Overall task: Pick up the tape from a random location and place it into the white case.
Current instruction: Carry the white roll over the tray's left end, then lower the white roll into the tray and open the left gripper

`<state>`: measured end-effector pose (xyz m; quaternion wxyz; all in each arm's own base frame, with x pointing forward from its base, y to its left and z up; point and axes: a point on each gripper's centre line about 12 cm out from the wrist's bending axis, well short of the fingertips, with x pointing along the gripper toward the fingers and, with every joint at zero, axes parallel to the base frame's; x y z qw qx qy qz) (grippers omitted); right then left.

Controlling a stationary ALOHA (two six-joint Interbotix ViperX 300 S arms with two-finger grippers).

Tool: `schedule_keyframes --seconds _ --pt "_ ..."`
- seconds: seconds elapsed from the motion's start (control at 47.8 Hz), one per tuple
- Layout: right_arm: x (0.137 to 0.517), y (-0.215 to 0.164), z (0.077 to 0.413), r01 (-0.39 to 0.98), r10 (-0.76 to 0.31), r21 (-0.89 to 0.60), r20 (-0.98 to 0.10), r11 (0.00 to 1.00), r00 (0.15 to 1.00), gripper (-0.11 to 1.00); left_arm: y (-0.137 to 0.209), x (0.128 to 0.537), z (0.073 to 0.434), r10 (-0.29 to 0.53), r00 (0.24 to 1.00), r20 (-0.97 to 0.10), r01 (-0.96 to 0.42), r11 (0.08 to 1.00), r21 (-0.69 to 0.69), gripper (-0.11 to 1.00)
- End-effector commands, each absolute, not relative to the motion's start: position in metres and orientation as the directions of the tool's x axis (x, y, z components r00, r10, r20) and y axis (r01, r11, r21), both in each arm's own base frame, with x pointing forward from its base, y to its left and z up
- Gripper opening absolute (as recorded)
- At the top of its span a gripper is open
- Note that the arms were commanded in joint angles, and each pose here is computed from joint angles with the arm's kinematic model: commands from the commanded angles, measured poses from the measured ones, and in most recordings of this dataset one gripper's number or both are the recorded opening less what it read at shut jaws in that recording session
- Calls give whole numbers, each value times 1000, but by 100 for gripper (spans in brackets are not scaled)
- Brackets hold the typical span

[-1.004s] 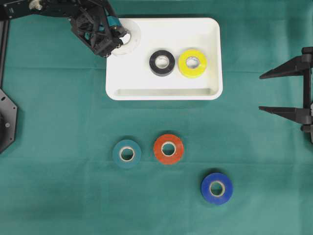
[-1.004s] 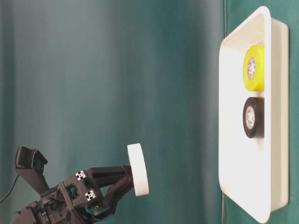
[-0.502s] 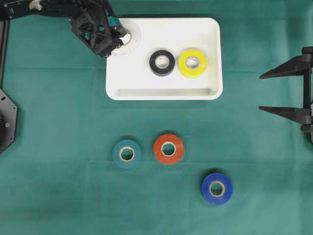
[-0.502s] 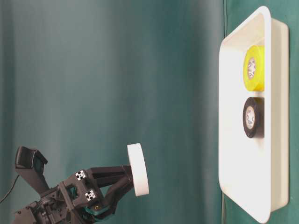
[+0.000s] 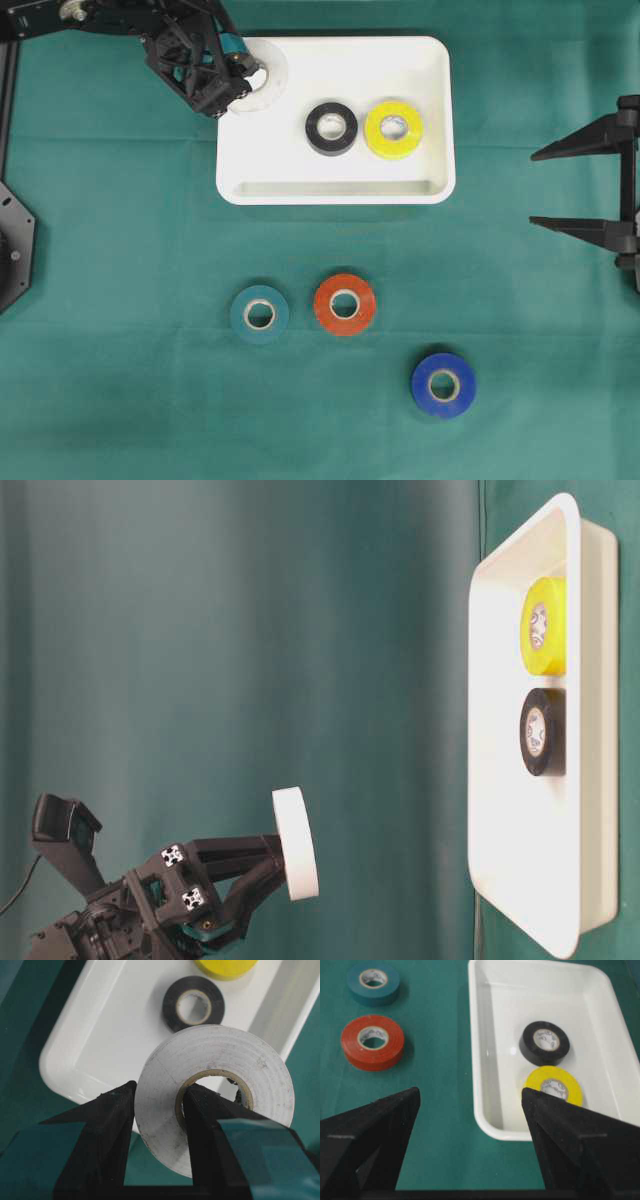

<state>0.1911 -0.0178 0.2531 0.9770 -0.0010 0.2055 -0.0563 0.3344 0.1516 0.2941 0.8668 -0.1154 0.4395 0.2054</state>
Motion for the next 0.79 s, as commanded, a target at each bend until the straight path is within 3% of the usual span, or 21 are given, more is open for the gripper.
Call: schedule_keyframes --seconds 0.0,0.314,0.774 --pt "195 -18 264 111 -112 -25 -376 994 920 82 152 335 306 267 558 -785 -458 889 -23 25" --pt "195 -18 264 111 -112 -25 -377 994 919 82 153 338 283 260 543 -798 -458 889 -23 25" --pt "195 -18 264 111 -112 -25 -377 994 919 82 172 344 183 250 482 -840 -490 872 -21 25"
